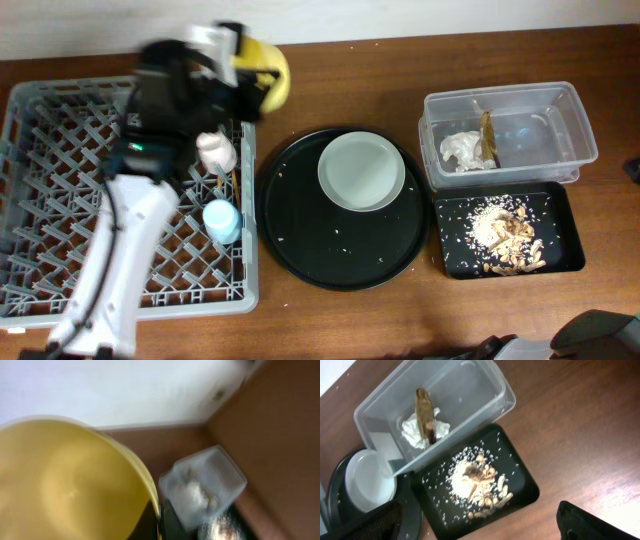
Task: Sort waste into correct bins and load items into the dishwasher rack
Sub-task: 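Carry the yellow bowl to the rack and set it in the back, then grasp the white plate with the left gripper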
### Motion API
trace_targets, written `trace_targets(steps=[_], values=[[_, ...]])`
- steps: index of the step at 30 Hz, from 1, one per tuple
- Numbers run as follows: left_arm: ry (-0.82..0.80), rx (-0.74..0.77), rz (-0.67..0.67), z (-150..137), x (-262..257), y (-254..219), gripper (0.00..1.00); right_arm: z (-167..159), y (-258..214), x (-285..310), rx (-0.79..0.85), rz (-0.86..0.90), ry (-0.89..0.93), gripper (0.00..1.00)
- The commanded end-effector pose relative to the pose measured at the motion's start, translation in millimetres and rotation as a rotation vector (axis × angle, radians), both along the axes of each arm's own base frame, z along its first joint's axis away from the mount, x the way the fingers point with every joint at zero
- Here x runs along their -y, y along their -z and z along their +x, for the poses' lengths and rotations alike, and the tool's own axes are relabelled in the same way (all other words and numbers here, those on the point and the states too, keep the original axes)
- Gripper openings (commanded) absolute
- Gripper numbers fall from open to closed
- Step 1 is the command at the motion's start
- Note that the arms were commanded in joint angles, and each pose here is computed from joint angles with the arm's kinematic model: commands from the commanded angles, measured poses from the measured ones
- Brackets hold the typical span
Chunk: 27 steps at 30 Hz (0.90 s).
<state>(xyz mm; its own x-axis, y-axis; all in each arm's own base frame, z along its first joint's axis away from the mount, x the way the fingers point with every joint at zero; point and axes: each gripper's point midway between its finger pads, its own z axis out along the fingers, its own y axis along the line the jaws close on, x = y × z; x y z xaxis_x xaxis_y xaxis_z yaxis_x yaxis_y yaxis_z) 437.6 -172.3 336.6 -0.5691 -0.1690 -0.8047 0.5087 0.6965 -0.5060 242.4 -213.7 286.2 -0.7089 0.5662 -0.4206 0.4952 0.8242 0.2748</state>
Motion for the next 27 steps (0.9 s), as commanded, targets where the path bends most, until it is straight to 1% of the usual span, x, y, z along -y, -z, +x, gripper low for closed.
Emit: trace_targets(steps=[1, 3, 5, 6, 7, 11, 14, 15, 16, 17, 18, 19, 21, 23, 24, 27], values=[[0.169, -0.138, -0.284, 24, -40, 15, 0.0, -1, -4, 1, 0.006, -0.013, 0.008, 0.99], [0.174, -0.263, -0.432, 59, -77, 59, 0.0, -1, -4, 1, 0.006, -0.013, 0.008, 0.99], [0.139, -0.336, -0.484, 73, -101, 90, 0.0, -1, -4, 1, 0.006, -0.013, 0.008, 0.99], [0.094, -0.384, -0.511, 80, -123, 116, 0.0, -1, -3, 1, 0.006, -0.012, 0.008, 0.99], [0.059, -0.412, -0.527, 84, -138, 130, 0.0, -1, -4, 1, 0.006, -0.013, 0.008, 0.99], [-0.024, -0.453, -0.559, 88, -177, 159, 0.01, -1, -4, 1, 0.006, -0.013, 0.008, 0.98], [-0.092, -0.407, -0.525, 83, -220, 172, 0.04, -1, -4, 1, 0.006, -0.013, 0.008, 0.99], [-0.127, -0.414, -0.538, 79, -236, 174, 0.09, -1, -3, 1, 0.006, -0.013, 0.008, 0.99], [-0.148, -0.408, -0.549, 76, -251, 173, 0.21, -1, -4, 1, 0.006, -0.013, 0.008, 0.99], [-0.168, -0.402, -0.553, 75, -262, 173, 0.26, -1, -4, 1, 0.006, -0.013, 0.008, 0.99], [-0.186, -0.396, -0.558, 73, -272, 173, 0.34, -1, -4, 1, 0.006, -0.013, 0.008, 0.99], [-0.224, -0.385, -0.566, 68, -292, 173, 0.99, -1, -4, 1, 0.006, -0.013, 0.008, 0.99], [-0.224, -0.38, -0.603, 57, -310, 166, 0.99, -1, -4, 1, 0.006, -0.013, 0.008, 0.99], [-0.163, -0.386, -0.647, 47, -306, 146, 1.0, -1, -4, 1, 0.006, -0.013, 0.008, 0.99], [-0.134, -0.366, -0.634, 43, -295, 123, 0.99, -1, -4, 1, 0.006, -0.013, 0.008, 0.99], [-0.121, -0.216, -0.489, 34, -241, 34, 0.99, -1, -4, 1, 0.006, -0.013, 0.008, 0.99]])
